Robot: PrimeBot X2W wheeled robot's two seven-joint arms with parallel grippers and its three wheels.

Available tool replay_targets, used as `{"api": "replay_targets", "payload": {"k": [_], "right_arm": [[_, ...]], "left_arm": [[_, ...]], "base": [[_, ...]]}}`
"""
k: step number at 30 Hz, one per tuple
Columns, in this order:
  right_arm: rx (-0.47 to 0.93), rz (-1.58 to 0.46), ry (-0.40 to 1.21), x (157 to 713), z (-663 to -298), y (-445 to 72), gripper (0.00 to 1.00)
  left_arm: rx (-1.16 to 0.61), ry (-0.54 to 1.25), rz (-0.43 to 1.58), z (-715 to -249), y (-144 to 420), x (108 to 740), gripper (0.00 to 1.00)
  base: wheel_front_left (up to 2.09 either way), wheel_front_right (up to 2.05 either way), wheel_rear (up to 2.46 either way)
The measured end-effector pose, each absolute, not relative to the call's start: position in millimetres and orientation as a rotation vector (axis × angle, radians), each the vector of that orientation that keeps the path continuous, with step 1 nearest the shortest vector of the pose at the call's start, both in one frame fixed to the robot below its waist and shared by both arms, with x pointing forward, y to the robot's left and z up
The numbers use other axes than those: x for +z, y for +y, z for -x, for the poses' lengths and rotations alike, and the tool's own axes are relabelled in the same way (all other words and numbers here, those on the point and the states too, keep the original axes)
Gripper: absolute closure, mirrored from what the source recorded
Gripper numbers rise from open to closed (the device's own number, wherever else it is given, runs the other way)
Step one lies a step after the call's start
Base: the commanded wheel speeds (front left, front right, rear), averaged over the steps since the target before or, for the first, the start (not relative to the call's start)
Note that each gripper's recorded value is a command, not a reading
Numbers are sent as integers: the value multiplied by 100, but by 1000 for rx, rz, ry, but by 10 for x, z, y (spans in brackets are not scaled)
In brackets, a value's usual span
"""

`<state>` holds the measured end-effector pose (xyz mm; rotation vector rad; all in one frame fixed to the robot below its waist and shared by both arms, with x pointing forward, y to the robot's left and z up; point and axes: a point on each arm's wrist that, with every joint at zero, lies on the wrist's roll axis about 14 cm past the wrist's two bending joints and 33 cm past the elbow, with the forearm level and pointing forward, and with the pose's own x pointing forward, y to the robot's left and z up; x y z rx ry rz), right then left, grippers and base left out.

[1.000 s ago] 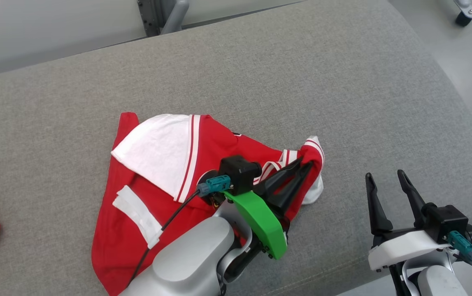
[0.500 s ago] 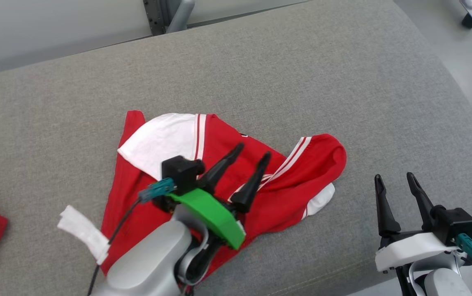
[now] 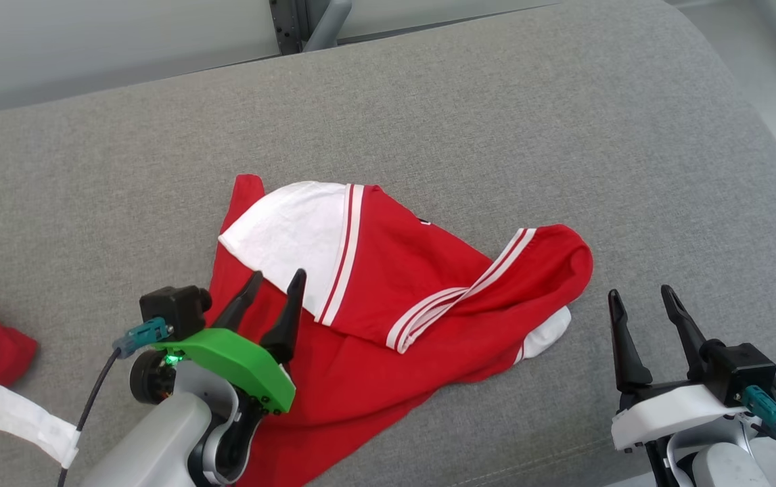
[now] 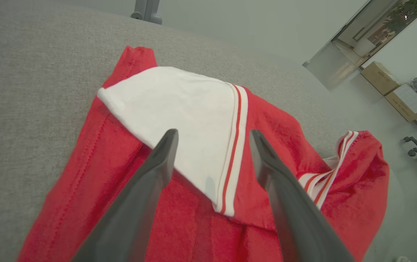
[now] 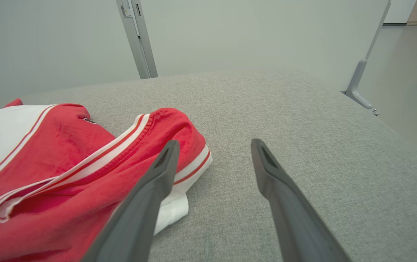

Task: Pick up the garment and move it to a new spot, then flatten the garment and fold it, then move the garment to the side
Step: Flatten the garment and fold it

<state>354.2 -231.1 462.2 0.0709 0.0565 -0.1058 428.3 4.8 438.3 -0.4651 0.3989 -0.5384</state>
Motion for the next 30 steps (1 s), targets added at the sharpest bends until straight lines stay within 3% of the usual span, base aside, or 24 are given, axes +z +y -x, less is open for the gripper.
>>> {"api": "replay_targets", "payload": {"k": [12,25,26,27,30], "right_arm": [[-105,-51,90,4518,-3593,-2321,0],[-96,-44,106,4461,-3666,-2301,0],[-95,-46,107,4457,-3670,-2297,0],[-96,-48,107,4454,-3675,-2298,0],[-96,-53,107,4454,-3684,-2296,0]], "left_arm": [[-356,523,323,-4476,570,3814,0],[-453,585,162,-4684,499,3704,0],[-469,584,168,-4693,450,3716,58],[-481,581,170,-4708,408,3728,100],[-476,511,186,-4846,378,3845,100]], "base": [[0,0,0],[0,0,0],[0,0,0],[0,0,0],[0,0,0]]}}
